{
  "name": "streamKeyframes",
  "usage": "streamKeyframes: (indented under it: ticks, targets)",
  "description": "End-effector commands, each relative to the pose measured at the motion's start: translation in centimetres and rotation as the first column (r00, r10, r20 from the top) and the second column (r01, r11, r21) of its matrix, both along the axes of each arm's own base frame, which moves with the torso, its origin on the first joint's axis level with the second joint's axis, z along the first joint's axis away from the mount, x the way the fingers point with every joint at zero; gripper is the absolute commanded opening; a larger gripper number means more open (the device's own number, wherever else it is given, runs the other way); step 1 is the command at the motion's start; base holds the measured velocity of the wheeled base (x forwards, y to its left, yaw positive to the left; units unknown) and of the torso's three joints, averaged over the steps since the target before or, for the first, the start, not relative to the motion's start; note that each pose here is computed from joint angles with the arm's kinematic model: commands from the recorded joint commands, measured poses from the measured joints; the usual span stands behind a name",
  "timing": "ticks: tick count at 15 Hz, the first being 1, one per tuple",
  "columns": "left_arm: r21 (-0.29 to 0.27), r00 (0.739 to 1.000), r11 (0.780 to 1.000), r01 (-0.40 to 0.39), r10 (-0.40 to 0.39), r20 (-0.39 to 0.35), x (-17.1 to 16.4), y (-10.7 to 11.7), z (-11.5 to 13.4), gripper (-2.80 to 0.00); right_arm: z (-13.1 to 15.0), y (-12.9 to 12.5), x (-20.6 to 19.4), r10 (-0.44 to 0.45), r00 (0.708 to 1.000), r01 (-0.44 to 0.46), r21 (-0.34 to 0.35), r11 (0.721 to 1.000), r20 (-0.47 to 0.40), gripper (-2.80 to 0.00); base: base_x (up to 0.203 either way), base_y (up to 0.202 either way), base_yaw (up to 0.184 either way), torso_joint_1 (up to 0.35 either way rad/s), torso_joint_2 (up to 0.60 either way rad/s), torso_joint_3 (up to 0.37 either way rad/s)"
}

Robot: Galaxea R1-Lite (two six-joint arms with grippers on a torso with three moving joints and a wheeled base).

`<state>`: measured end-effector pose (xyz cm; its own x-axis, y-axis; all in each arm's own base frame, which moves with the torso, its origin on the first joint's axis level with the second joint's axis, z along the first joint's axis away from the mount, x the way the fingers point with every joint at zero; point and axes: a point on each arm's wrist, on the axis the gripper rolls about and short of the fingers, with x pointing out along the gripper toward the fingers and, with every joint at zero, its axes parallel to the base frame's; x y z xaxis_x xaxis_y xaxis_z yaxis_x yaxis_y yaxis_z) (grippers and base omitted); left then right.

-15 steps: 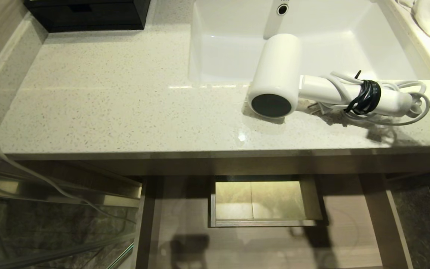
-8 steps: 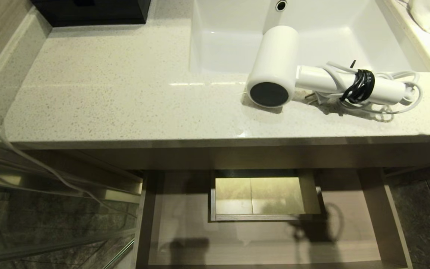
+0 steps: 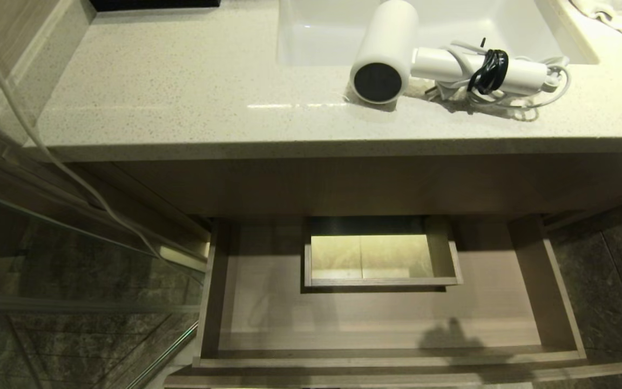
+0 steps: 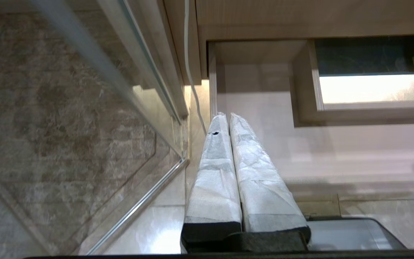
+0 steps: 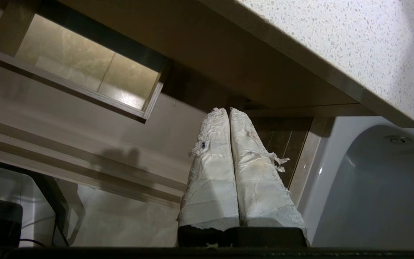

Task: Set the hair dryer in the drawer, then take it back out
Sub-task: Close the drawer

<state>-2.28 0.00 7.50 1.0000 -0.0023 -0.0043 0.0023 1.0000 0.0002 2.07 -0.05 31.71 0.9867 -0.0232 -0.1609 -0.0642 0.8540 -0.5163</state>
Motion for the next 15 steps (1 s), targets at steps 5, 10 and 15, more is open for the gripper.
streamKeyframes:
  ticks: [5,10,15]
  targets:
    - [0.0,1.0,1.0,0.0,0.0,-0.002,0.01,0.0,-0.05,-2.8,-1.37,-0.02,-1.57,-0.004,0.999,0.004,-0.001,1.0,0.046,-2.8,0.0,0.0,0.0,-0.337,0.07,-0.261]
    - [0.0,1.0,1.0,-0.001,0.001,-0.002,0.01,0.0,-0.05,-2.8,-1.52,-0.02,-1.46,-0.004,0.999,0.004,-0.001,1.0,0.05,-2.8,0.0,0.0,0.0,-0.307,0.02,-0.299]
    - [0.0,1.0,1.0,-0.001,0.001,-0.002,0.01,0.0,-0.05,-2.8,-1.75,-0.03,-1.45,-0.01,0.999,0.01,-0.001,1.0,0.048,-2.8,0.0,0.0,0.0,-0.275,-0.05,-0.328]
